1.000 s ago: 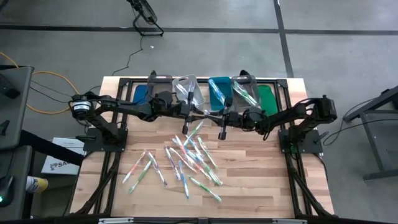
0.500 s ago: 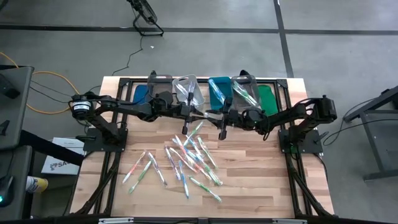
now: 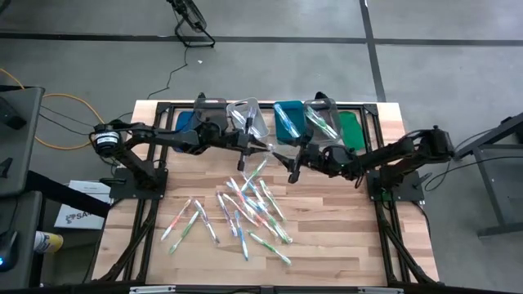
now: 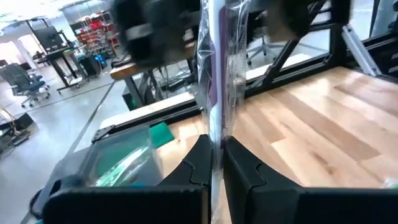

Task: Pick & Place Toothbrushes
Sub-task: Put the violet toothbrush into the gray bin

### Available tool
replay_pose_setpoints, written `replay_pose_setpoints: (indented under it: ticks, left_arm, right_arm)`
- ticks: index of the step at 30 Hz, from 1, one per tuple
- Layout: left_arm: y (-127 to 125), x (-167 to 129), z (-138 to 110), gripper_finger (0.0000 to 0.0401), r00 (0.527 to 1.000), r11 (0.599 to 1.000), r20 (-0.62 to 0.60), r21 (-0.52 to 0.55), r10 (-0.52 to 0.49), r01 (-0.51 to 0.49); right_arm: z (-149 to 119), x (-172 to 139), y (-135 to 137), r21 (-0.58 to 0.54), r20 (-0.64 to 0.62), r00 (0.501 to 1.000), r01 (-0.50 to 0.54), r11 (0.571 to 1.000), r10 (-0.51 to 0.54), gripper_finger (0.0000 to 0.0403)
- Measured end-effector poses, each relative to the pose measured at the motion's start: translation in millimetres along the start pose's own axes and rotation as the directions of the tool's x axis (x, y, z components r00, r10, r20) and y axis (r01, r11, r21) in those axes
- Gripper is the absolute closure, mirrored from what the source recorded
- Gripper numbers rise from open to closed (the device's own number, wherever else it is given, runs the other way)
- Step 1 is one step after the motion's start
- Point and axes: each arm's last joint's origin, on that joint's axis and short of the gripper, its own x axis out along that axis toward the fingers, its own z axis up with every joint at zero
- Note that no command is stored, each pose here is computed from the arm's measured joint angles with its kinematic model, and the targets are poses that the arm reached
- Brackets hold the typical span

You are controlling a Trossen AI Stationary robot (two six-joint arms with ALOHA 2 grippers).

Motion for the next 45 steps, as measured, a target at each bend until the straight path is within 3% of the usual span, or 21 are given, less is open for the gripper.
replay_pose_setpoints:
  ticks: [5,10,15,18,22,27,33,42,45]
  left_arm:
    - [27.0,-21.5,-10.7,0.0391,0.996,1.0,-0.089,0.01,0.029,-0.028]
    - [58.2,-39.0,-11.8,0.0391,0.952,0.996,-0.296,0.07,0.074,-0.055]
    - [80.3,-47.5,-7.0,0.0391,0.803,0.971,-0.574,0.238,0.158,-0.02]
    - [89.4,-54.0,-5.9,0.0391,0.696,0.958,-0.689,0.285,0.202,0.004]
    - [99.3,-55.9,-14.2,0.0391,0.608,0.945,-0.751,0.326,0.259,-0.001]
    - [103.1,-49.8,-35.3,0.0391,0.55,0.927,-0.799,0.359,0.244,0.109]
    - [104.3,-41.7,-55.3,0.0391,0.505,0.92,-0.836,0.347,0.216,0.181]
    - [105.0,-40.4,-59.7,0.0374,0.475,0.899,-0.849,0.373,0.231,0.23]
    - [104.1,-42.4,-61.2,0.0369,0.433,0.888,-0.869,0.377,0.24,0.264]
  right_arm:
    - [12.4,-13.4,8.4,-0.027,-0.094,0.993,0.069,0.997,-0.071,0.0166]
    - [19.7,-24.6,12.3,-0.064,-0.162,0.979,0.117,0.991,-0.126,0.0167]
    - [19.5,-28.7,14.7,-0.089,-0.193,0.967,0.153,0.984,-0.168,0.0167]
    - [19.2,-28.9,14.6,-0.088,-0.197,0.965,0.157,0.984,-0.172,0.0167]
    - [16.5,-29.5,14.5,-0.088,-0.22,0.959,0.16,0.983,-0.176,0.0167]
    - [12.4,-33.4,13.6,-0.141,-0.264,0.923,0.249,0.958,-0.278,0.0167]
    - [18.1,-50.2,12.6,-0.189,-0.325,0.867,0.33,0.925,-0.376,0.0167]
    - [20.5,-67.9,8.5,-0.135,-0.413,0.832,0.346,0.928,-0.37,0.0167]
    - [17.7,-69.6,8.0,-0.139,-0.435,0.82,0.345,0.928,-0.371,0.0167]
